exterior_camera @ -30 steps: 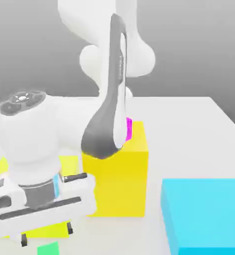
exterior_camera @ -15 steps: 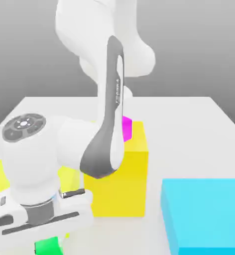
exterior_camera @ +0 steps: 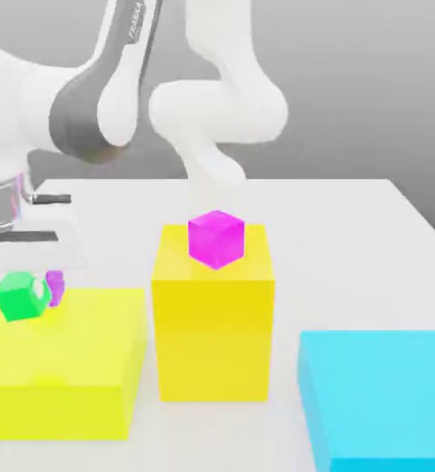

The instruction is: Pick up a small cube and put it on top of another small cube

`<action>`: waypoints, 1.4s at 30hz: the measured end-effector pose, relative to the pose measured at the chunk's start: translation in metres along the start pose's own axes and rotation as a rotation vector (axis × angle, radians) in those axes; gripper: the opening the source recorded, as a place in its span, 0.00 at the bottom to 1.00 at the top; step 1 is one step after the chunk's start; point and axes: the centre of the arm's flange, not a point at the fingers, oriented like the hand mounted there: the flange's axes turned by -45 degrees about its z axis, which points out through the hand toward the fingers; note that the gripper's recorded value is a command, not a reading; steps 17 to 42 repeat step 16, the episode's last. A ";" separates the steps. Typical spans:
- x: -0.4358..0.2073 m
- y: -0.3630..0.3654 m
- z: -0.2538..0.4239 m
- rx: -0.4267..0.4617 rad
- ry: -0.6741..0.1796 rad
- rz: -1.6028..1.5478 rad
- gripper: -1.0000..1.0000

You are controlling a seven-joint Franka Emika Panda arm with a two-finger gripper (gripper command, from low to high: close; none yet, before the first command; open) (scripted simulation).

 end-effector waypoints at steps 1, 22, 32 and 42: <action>-0.011 0.003 -0.005 0.000 0.001 0.021 0.00; -0.092 0.019 0.035 -0.018 0.008 0.182 1.00; -0.092 0.019 0.035 -0.018 0.008 0.182 1.00; -0.092 0.019 0.035 -0.018 0.008 0.182 1.00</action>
